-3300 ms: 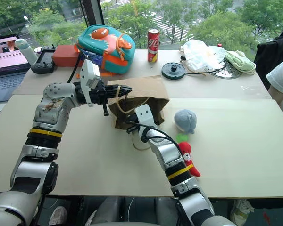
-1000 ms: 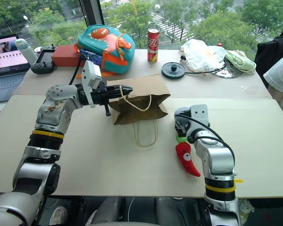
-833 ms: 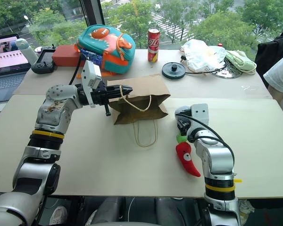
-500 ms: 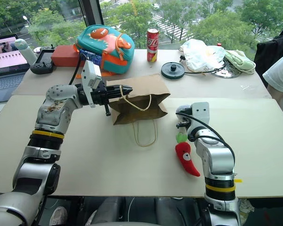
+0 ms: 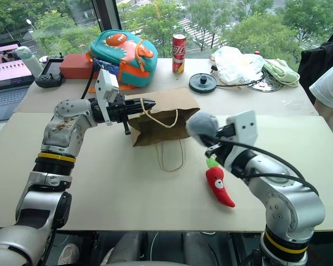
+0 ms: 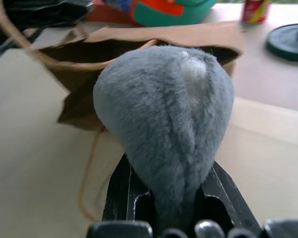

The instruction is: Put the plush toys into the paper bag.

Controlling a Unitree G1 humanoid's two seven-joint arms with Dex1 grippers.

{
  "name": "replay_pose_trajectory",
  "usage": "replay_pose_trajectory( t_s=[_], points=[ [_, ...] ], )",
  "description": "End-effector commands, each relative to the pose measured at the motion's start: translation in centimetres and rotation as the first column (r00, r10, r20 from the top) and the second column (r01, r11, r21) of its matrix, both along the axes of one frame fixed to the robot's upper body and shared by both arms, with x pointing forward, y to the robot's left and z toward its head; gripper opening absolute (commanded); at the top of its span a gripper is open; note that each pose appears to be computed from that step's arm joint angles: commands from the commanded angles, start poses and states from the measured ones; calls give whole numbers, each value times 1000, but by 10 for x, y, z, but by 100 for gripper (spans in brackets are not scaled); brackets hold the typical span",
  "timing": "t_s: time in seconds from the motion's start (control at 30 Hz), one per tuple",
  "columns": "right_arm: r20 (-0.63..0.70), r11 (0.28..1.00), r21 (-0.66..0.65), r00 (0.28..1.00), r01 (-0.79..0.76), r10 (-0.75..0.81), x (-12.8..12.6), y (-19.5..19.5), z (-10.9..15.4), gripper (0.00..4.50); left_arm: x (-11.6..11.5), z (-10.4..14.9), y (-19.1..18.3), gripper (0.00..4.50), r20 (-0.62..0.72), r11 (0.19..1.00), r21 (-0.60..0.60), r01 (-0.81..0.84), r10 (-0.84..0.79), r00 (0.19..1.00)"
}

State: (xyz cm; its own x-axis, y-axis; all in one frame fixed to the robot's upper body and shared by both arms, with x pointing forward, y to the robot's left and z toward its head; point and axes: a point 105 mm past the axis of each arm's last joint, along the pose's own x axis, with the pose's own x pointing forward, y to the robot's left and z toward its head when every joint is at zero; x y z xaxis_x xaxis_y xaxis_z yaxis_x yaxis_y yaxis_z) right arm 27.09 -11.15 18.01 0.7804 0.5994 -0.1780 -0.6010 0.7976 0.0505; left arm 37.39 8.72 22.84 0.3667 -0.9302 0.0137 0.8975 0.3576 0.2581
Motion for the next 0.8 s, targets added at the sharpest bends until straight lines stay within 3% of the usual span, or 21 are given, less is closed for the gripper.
replay_pose_trajectory(
  t_s=[0.03, 0.17, 0.43, 0.63, 0.8],
  points=[
    [14, 1000, -18, 1000, -20, 20, 6, 23, 1, 72, -3, 25, -2, 0, 27, 998, -63, 11, -9, 1000],
    [10, 993, -97, 998, 61, -60, 38, 40, -11, 72, -4, 25, -3, 0, 23, 998, -59, 19, -17, 1000],
    [37, 982, -122, 989, 145, -141, 87, 72, -11, 72, -7, 21, -8, 0, 14, 998, -59, 34, -34, 999],
    [45, 982, -14, 981, 189, -188, 110, 90, 11, 72, -8, 19, -9, 0, 10, 998, -55, 41, -40, 999],
    [41, 982, 17, 981, 189, -189, 110, 91, 12, 217, -8, 19, -9, 0, 11, 998, -53, 40, -40, 999]
  ],
)
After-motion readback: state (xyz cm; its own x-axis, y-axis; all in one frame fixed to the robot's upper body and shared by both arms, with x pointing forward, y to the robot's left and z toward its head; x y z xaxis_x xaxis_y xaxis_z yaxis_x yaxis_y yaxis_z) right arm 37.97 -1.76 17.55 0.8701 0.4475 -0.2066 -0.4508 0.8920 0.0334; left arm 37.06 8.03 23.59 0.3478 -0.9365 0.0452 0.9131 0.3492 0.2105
